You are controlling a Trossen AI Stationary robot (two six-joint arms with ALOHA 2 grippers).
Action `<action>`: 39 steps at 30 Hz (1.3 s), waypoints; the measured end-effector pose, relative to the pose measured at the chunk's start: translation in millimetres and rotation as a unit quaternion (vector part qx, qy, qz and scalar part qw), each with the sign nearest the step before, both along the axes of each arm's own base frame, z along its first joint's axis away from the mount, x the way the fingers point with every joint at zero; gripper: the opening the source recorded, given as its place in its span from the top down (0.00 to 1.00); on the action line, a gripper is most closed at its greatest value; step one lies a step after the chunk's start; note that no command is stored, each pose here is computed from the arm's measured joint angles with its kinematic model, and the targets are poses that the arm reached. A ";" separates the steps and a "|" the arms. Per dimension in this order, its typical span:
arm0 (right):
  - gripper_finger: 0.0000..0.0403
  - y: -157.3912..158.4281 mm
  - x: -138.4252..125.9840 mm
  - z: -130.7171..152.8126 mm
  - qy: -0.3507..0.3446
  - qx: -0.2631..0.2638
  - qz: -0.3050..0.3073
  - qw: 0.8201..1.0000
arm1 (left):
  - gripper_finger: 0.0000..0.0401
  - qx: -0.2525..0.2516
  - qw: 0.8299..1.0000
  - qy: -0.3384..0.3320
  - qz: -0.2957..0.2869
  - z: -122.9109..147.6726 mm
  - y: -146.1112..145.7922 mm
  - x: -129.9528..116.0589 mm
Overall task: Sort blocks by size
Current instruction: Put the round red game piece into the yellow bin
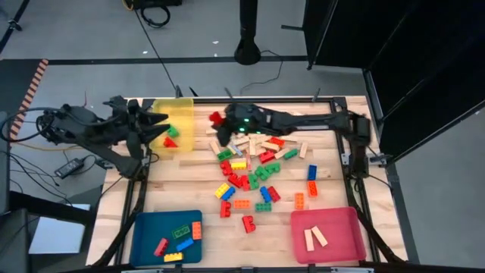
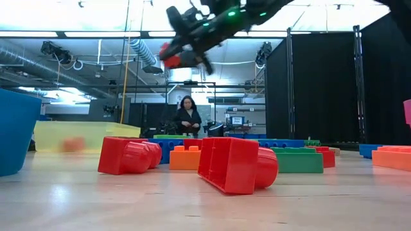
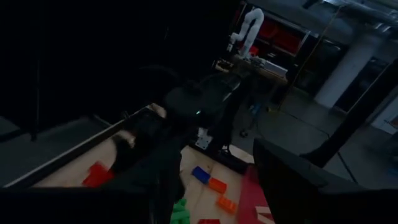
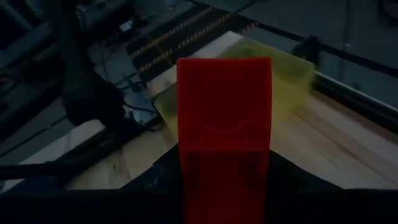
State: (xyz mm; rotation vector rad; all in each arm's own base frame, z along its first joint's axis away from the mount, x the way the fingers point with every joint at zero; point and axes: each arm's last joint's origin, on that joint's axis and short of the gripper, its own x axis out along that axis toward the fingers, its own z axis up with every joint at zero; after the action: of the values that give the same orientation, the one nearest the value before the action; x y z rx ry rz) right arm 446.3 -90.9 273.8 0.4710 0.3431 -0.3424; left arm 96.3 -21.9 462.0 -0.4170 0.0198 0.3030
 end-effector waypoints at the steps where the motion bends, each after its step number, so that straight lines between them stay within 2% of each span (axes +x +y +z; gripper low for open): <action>1: 0.64 -2.3 10.3 -0.6 -0.006 -0.002 0.011 1.000 | 0.48 0.002 1.000 0.001 0.000 -0.1 0.0 0.0; 9: 0.64 -16.7 86.0 -18.6 -0.051 0.004 0.064 0.997 | 0.48 0.003 1.000 0.002 -0.001 -0.4 -0.2 0.5; 17: 0.64 -26.1 134.3 -57.4 -0.086 0.006 0.071 0.994 | 0.48 0.004 1.000 0.003 -0.001 -0.7 -0.3 0.6; 21: 0.64 -29.5 136.9 -79.1 -0.106 0.014 0.043 0.993 | 0.48 0.009 1.000 0.005 -0.003 -0.7 -0.4 0.7; 29: 0.64 -33.9 141.0 -122.6 -0.068 0.027 0.035 0.997 | 0.48 0.014 1.000 0.007 -0.003 -0.8 -0.4 0.7; 33: 0.64 -32.4 140.4 -127.7 -0.048 0.028 0.032 0.998 | 0.48 0.015 1.000 0.008 -0.003 -1.0 -0.4 0.7; 39: 0.64 -33.8 141.2 -124.2 -0.059 -0.013 0.036 0.998 | 0.48 0.019 1.000 0.010 -0.003 -1.3 -0.4 0.7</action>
State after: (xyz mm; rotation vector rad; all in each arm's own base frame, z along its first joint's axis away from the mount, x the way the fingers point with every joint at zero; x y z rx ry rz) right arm 587.5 -124.7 149.6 0.4507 0.2409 -0.2477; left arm 97.0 -22.3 460.7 -0.3753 0.0357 0.3006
